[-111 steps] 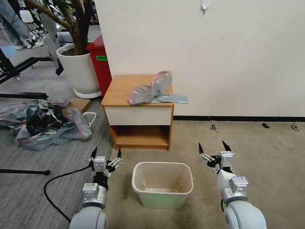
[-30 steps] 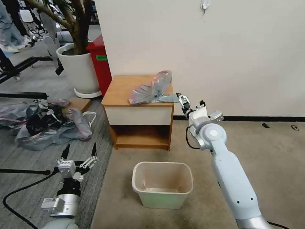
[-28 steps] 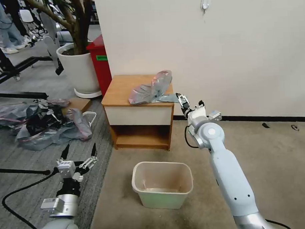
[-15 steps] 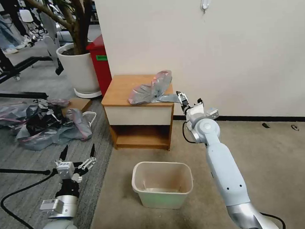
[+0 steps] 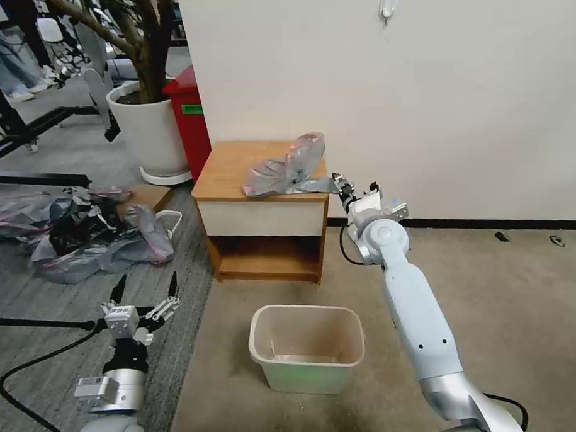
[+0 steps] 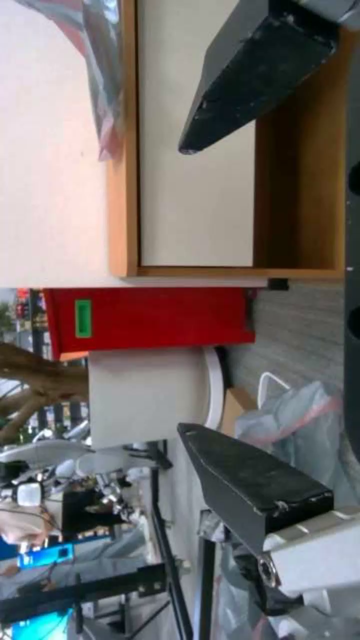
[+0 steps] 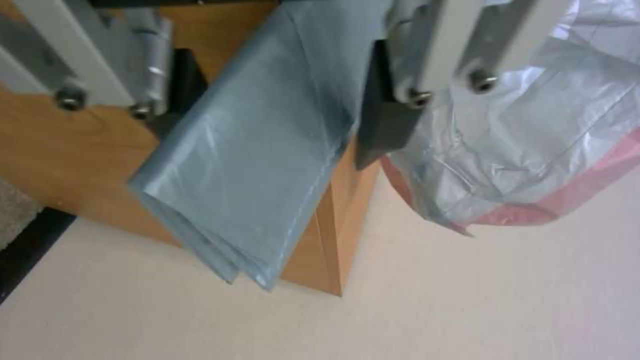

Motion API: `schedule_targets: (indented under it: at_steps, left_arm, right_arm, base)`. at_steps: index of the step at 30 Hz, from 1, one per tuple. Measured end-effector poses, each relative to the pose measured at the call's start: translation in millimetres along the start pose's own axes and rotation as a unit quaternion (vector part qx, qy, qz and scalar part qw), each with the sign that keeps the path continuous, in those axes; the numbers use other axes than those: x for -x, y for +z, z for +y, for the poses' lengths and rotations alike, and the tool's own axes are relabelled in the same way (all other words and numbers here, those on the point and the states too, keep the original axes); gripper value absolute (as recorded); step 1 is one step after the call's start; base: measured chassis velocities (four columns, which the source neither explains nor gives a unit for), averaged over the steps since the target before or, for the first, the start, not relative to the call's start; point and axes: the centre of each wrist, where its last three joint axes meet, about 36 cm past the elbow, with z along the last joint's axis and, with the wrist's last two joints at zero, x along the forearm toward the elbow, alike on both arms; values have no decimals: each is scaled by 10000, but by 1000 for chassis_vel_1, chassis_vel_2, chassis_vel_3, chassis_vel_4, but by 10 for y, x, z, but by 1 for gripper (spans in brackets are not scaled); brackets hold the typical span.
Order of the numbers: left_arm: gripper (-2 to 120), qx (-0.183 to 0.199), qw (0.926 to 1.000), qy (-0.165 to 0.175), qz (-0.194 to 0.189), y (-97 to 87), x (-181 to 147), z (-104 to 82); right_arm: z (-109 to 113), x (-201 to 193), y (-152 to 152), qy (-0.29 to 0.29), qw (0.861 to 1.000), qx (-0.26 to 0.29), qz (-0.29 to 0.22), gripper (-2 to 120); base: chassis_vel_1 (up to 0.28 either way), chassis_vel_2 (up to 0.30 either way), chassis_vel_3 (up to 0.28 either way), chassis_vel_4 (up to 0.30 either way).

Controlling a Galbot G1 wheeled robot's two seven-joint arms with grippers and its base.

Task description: Pick up the garbage bag from the table and place it over the trash can.

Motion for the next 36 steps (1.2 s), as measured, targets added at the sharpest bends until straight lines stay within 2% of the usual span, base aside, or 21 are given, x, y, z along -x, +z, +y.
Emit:
schedule_targets:
  at_steps: [2, 3, 7, 8, 12, 23, 27, 30, 31, 34, 36]
  left_arm:
    - [100, 7, 10000, 2, 12, 12, 3, 2]
    - [100, 7, 10000, 2, 12, 12, 3, 2]
    - [100, 22, 10000, 4, 32, 39, 0, 3]
    - [100, 22, 10000, 4, 32, 39, 0, 3]
    - [100, 23, 10000, 6, 28, 45, 5, -1]
    - [100, 25, 10000, -17, 29, 62, -2, 6]
    - [100, 26, 10000, -20, 17, 62, 9, 8]
    - [100, 38, 10000, -25, 7, 66, 25, 23]
    - [100, 38, 10000, -25, 7, 66, 25, 23]
    - [100, 40, 10000, -31, -31, 57, 52, 27]
    - [100, 37, 10000, -33, -36, 56, 56, 26]
  right_arm:
    - [-19, -6, 10, 7, 10000, -14, -19, 35]
    - [-19, -6, 10, 7, 10000, -14, -19, 35]
    - [-51, -20, 9, -13, 10000, -50, -68, 15]
    - [-51, -20, 9, -13, 10000, -50, -68, 15]
    - [-57, -44, -11, -47, 9999, -82, -118, 0]
    - [-53, -204, -45, -148, 9994, -250, -180, 0]
    - [39, -485, -62, -284, 9985, -443, -174, 0]
    - [102, -944, 18, -359, 9974, -618, -26, 0]
    - [102, -944, 18, -359, 9974, -618, -26, 0]
    - [40, -1542, 335, -108, 9970, -668, 388, 0]
    - [30, -1675, 428, -64, 9963, -689, 508, 0]
  base:
    - [0, 0, 0, 0]
    - [0, 0, 0, 0]
    - [0, 0, 0, 0]
    - [0, 0, 0, 0]
    - [0, 0, 0, 0]
    - [0, 0, 0, 0]
    - [0, 0, 0, 0]
    - [0, 0, 0, 0]
    - [0, 0, 0, 0]
    - [0, 0, 0, 0]
    - [0, 0, 0, 0]
